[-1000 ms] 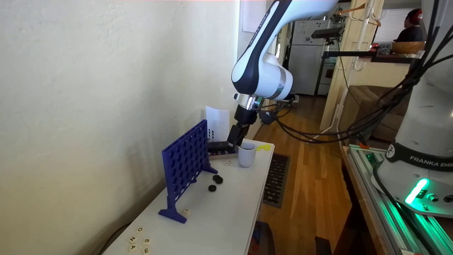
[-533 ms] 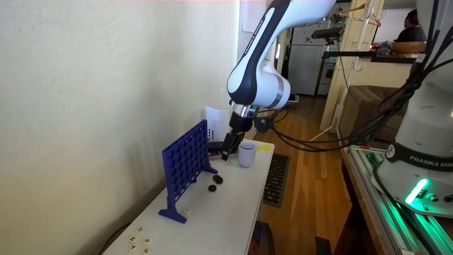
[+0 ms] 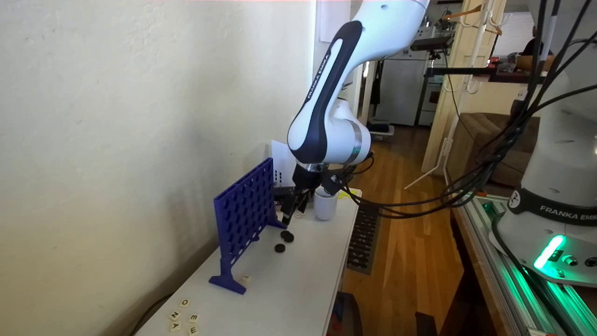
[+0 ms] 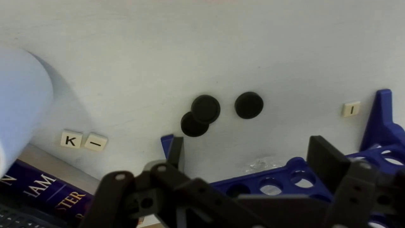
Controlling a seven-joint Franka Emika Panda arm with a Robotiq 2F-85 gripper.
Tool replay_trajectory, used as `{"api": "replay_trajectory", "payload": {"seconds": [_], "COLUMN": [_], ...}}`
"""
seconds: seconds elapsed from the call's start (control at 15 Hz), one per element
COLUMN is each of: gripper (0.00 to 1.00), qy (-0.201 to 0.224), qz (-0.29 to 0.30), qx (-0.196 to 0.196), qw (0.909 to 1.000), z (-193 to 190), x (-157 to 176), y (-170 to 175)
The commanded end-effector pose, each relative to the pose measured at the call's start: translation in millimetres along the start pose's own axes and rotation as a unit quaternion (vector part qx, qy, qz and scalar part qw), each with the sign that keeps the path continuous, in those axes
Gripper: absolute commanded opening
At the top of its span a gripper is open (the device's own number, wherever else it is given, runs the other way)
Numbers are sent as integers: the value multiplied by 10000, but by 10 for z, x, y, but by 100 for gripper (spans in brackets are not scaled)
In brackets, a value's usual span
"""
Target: Place the token inside the grid
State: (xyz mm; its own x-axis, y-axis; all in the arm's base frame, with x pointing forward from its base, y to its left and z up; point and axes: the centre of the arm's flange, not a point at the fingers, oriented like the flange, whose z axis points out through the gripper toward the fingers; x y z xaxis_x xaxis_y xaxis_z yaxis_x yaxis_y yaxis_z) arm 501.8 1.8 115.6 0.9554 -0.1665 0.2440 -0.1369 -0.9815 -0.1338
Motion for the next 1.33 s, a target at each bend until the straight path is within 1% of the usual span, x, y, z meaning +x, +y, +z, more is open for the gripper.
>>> {"api": "replay_trajectory", "payload": {"seconds": [0.0, 0.07, 0.2, 0.47, 0.93, 1.27], "gripper": [100, 100, 100, 100, 100, 100], "qy": [1, 6, 171, 274, 105, -133], "qz": [12, 19, 118, 324, 612, 782], "qx": [-5, -8, -191, -365, -681, -788], "qw": [10000, 10000, 9996, 9984, 9957, 9937], "z": [17, 22, 121, 238, 465, 642], "x": [12, 20, 146, 307, 338, 327], "y": [12, 19, 29, 40, 154, 121]}}
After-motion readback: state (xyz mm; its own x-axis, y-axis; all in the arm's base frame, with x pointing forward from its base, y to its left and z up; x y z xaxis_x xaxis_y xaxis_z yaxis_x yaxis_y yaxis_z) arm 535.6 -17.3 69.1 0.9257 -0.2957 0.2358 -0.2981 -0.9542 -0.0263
